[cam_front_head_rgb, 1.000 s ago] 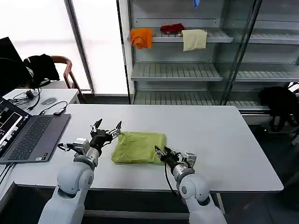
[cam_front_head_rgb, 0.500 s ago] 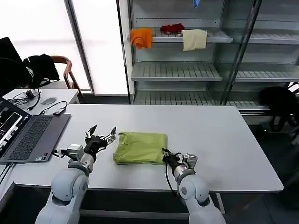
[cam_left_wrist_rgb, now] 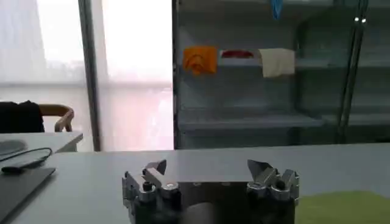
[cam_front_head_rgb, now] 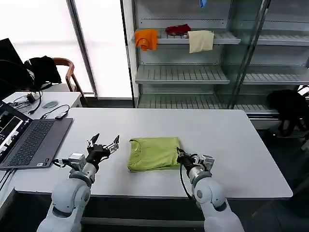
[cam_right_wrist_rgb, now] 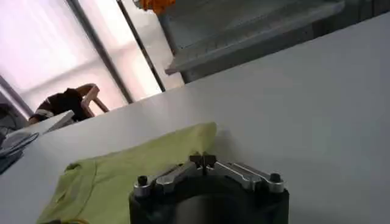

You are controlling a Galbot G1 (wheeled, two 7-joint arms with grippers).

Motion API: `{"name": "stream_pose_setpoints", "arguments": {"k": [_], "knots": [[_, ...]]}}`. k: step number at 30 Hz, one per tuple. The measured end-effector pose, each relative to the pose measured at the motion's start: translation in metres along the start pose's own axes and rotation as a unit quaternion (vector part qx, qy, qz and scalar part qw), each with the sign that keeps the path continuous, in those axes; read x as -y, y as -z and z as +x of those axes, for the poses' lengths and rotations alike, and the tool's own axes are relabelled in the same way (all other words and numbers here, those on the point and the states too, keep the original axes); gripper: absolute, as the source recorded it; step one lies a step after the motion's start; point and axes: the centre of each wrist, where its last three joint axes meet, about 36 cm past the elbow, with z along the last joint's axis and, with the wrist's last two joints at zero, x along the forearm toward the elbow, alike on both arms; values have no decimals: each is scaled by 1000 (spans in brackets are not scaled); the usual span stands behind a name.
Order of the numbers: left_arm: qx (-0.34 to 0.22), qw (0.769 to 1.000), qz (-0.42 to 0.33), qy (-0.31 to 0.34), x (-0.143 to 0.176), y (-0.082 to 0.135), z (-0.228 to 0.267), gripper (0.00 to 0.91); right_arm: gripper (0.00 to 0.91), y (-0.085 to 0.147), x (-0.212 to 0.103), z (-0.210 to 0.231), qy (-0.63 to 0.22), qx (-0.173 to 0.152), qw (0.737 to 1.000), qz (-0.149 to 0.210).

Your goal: Fold and organize the clothes.

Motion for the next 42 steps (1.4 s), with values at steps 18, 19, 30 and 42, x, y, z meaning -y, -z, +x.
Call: {"name": "stream_pose_setpoints", "arguments": {"k": [18,19,30,42], "knots": [[-1,1000,9,9,-19,-17,11,907,907,-3,32,54,-57,38,992,103],[-1,1000,10,11,-21,-19,12,907,907,-1,38,57,-67,41,991,111],[-5,999,27,39,-49,-38,18,907,907,26,100,89,-168,69,967,181],[1,998,47,34,-60,-49,24,907,907,52,122,117,-198,90,948,231]]}}
